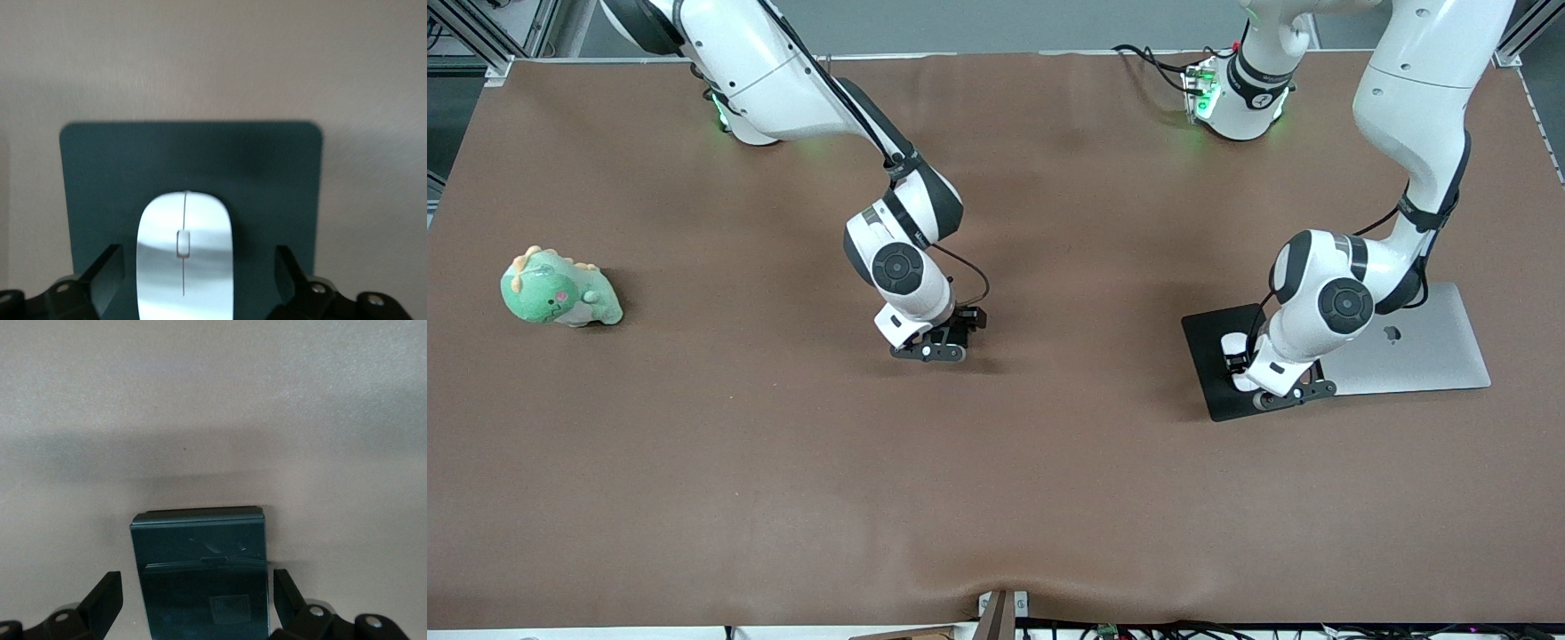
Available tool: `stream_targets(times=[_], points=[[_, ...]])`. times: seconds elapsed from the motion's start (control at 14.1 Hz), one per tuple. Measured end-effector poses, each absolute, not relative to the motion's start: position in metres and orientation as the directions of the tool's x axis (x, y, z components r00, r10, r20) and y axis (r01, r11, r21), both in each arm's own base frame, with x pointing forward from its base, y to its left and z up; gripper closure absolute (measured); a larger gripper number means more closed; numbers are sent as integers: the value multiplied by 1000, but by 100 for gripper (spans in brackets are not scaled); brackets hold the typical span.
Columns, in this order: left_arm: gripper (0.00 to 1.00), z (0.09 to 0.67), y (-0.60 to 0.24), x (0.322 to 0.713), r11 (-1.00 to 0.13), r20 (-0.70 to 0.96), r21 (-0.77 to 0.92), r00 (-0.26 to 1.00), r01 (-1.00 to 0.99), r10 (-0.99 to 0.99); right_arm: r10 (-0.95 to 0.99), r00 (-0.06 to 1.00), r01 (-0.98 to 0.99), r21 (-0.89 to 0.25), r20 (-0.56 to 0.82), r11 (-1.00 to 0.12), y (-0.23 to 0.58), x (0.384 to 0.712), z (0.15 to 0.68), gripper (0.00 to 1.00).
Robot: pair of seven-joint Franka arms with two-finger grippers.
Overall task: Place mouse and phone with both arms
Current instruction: 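Open the left gripper and lift away while the right gripper lifts the phone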
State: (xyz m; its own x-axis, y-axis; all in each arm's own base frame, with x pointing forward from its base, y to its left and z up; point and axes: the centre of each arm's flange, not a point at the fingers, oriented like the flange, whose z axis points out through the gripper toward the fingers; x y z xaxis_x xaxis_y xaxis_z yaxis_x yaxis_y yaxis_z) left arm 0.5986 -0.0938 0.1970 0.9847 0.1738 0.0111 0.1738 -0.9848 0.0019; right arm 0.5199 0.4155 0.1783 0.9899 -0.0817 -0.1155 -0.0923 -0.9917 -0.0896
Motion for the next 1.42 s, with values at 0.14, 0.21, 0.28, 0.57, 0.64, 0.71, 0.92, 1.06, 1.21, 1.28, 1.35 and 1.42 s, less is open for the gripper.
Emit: stream_targets(times=[0.14,0.21,0.28,0.57,0.64,0.71,0.92,1.06,1.21,1.28,1.35,1.42], points=[[0,217,-94,612,-984,37,6,984,176,176,-79,990,-90,-87,-119,-992,417,518,176,0],[0,231,-94,619,-984,40,3,983,178,178,-78,990,-88,-85,-120,-992,419,516,174,0],[0,248,-95,627,-984,40,-2,983,179,179,-76,990,-86,-84,-121,-993,420,515,172,0],[0,337,-103,655,-984,50,-17,983,179,178,-80,990,-90,-76,-120,-993,418,516,173,19],[0,360,-103,660,-983,60,-19,981,184,182,-81,990,-91,-80,-114,-993,419,517,175,20],[0,382,-101,663,-982,73,-19,980,188,186,-83,990,-92,-80,-112,-992,418,518,175,20],[0,440,-98,663,-980,105,-19,975,199,196,-110,988,-119,-78,-109,-990,412,524,176,20],[0,479,-96,658,-979,125,-21,972,202,198,-142,985,-151,-80,-103,-985,407,532,180,20],[0,514,-97,648,-980,148,-21,970,200,195,-162,982,-170,-84,-98,-982,400,539,186,20],[0,530,-100,641,-980,157,-21,969,195,190,-173,980,-181,-79,-103,-980,395,543,190,20],[0,543,-104,633,-982,162,-22,970,189,183,-185,977,-194,-73,-111,-978,388,547,196,20],[0,555,-108,626,-983,163,-25,971,182,176,-197,974,-206,-70,-114,-976,381,552,204,20]])
